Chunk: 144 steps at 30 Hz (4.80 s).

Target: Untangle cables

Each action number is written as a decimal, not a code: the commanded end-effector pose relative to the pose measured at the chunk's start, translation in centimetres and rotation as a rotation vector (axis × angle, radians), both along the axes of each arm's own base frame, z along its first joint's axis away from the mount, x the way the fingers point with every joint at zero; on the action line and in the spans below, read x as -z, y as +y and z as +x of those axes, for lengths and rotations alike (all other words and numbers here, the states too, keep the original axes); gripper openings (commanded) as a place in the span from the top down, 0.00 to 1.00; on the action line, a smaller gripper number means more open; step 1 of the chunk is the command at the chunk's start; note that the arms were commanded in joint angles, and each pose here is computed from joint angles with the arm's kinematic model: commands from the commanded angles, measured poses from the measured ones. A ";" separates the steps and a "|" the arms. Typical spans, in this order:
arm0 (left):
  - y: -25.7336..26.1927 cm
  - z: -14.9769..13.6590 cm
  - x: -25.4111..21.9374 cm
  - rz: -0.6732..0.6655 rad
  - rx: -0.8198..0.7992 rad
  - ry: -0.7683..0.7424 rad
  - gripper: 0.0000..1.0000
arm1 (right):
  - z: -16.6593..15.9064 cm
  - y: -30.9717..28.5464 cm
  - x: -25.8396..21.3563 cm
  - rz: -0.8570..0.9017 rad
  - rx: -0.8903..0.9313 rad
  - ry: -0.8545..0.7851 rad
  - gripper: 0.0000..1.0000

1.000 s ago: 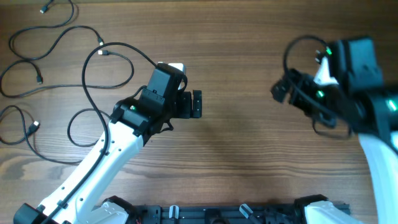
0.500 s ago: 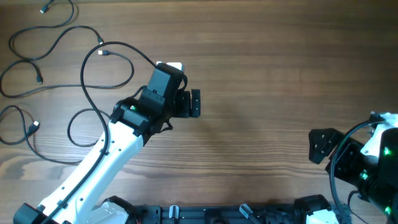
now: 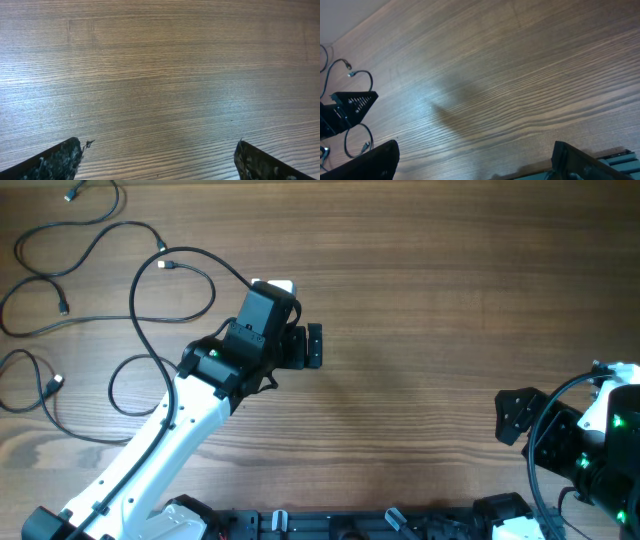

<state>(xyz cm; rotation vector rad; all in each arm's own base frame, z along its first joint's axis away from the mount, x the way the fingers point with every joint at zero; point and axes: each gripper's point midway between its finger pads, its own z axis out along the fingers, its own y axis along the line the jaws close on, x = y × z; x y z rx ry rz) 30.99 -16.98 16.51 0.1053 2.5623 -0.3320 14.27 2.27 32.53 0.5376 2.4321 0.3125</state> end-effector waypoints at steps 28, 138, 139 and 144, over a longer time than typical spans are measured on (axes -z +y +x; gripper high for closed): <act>0.0 0.2 -1.2 -0.001 0.005 -0.037 0.00 | 9.2 1.2 8.5 -0.220 -0.272 -0.783 0.00; 2.4 -4.2 1.4 0.099 0.007 0.155 0.00 | 10.4 -0.4 15.2 -0.453 -0.226 -0.918 0.00; 2.8 -5.0 1.6 0.112 0.007 0.179 0.00 | 10.4 -0.4 15.2 -0.453 -0.226 -0.918 0.01; 5.1 -6.6 2.6 0.090 -0.036 0.169 0.00 | 10.4 -0.4 15.2 -0.453 -0.226 -0.918 0.00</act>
